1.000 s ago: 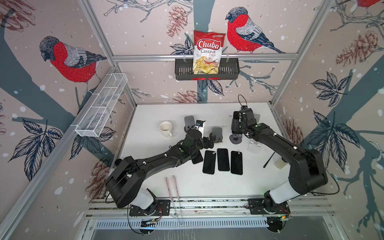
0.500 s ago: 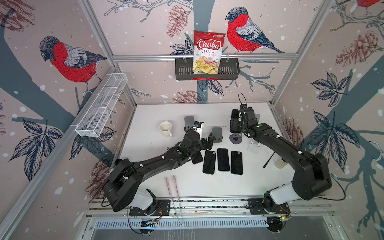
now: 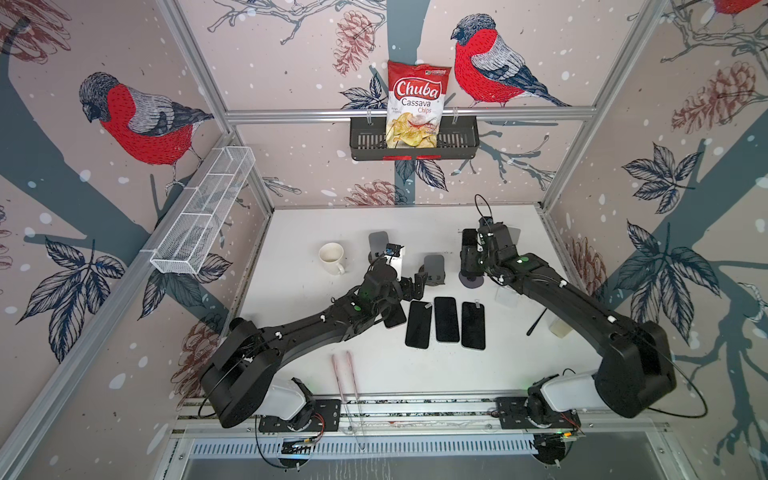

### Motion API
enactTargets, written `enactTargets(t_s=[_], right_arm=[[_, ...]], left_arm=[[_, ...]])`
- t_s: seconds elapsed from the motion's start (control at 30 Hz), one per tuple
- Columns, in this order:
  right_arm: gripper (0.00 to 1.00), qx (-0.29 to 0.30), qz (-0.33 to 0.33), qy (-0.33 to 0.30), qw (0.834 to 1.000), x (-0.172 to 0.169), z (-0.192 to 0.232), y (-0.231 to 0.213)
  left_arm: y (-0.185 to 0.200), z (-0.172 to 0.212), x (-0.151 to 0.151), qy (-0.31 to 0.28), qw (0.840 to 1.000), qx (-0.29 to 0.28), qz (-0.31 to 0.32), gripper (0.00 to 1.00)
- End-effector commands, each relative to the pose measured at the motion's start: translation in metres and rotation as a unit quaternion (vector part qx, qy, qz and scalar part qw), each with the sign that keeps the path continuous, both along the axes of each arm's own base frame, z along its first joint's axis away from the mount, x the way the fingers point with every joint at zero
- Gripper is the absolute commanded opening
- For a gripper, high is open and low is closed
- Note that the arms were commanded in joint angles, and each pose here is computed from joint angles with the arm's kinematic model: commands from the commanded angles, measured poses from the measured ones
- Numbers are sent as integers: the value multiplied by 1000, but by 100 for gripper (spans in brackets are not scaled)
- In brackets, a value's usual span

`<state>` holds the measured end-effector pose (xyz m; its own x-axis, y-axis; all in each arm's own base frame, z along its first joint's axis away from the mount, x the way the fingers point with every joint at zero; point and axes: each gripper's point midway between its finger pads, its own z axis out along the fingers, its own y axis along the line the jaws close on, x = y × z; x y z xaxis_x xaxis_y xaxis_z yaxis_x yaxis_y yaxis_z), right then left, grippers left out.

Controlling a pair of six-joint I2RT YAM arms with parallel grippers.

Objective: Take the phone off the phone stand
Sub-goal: 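Lift the black phone off the purple-disc stand with the right gripper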

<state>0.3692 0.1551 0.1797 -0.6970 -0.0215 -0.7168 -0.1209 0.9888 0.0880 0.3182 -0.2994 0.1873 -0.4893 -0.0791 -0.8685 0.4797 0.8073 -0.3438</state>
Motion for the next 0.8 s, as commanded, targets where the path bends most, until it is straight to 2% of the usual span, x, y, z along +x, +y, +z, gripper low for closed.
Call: enactTargets(t_s=[0.0,0.53,0.77], right_arm=[[64,8,-9,7,1000,-7,-1,-2],[64,6,-47,103,994,-63,-54,-19],[64,10,-60,110,992,-71,-56,-20]], left_arm=[[-1,12,2,-18,1000,-17,4,96],[6,15,-3,-37,999,-6,-2,96],[25,25,0,-62,997,-15,39,96]])
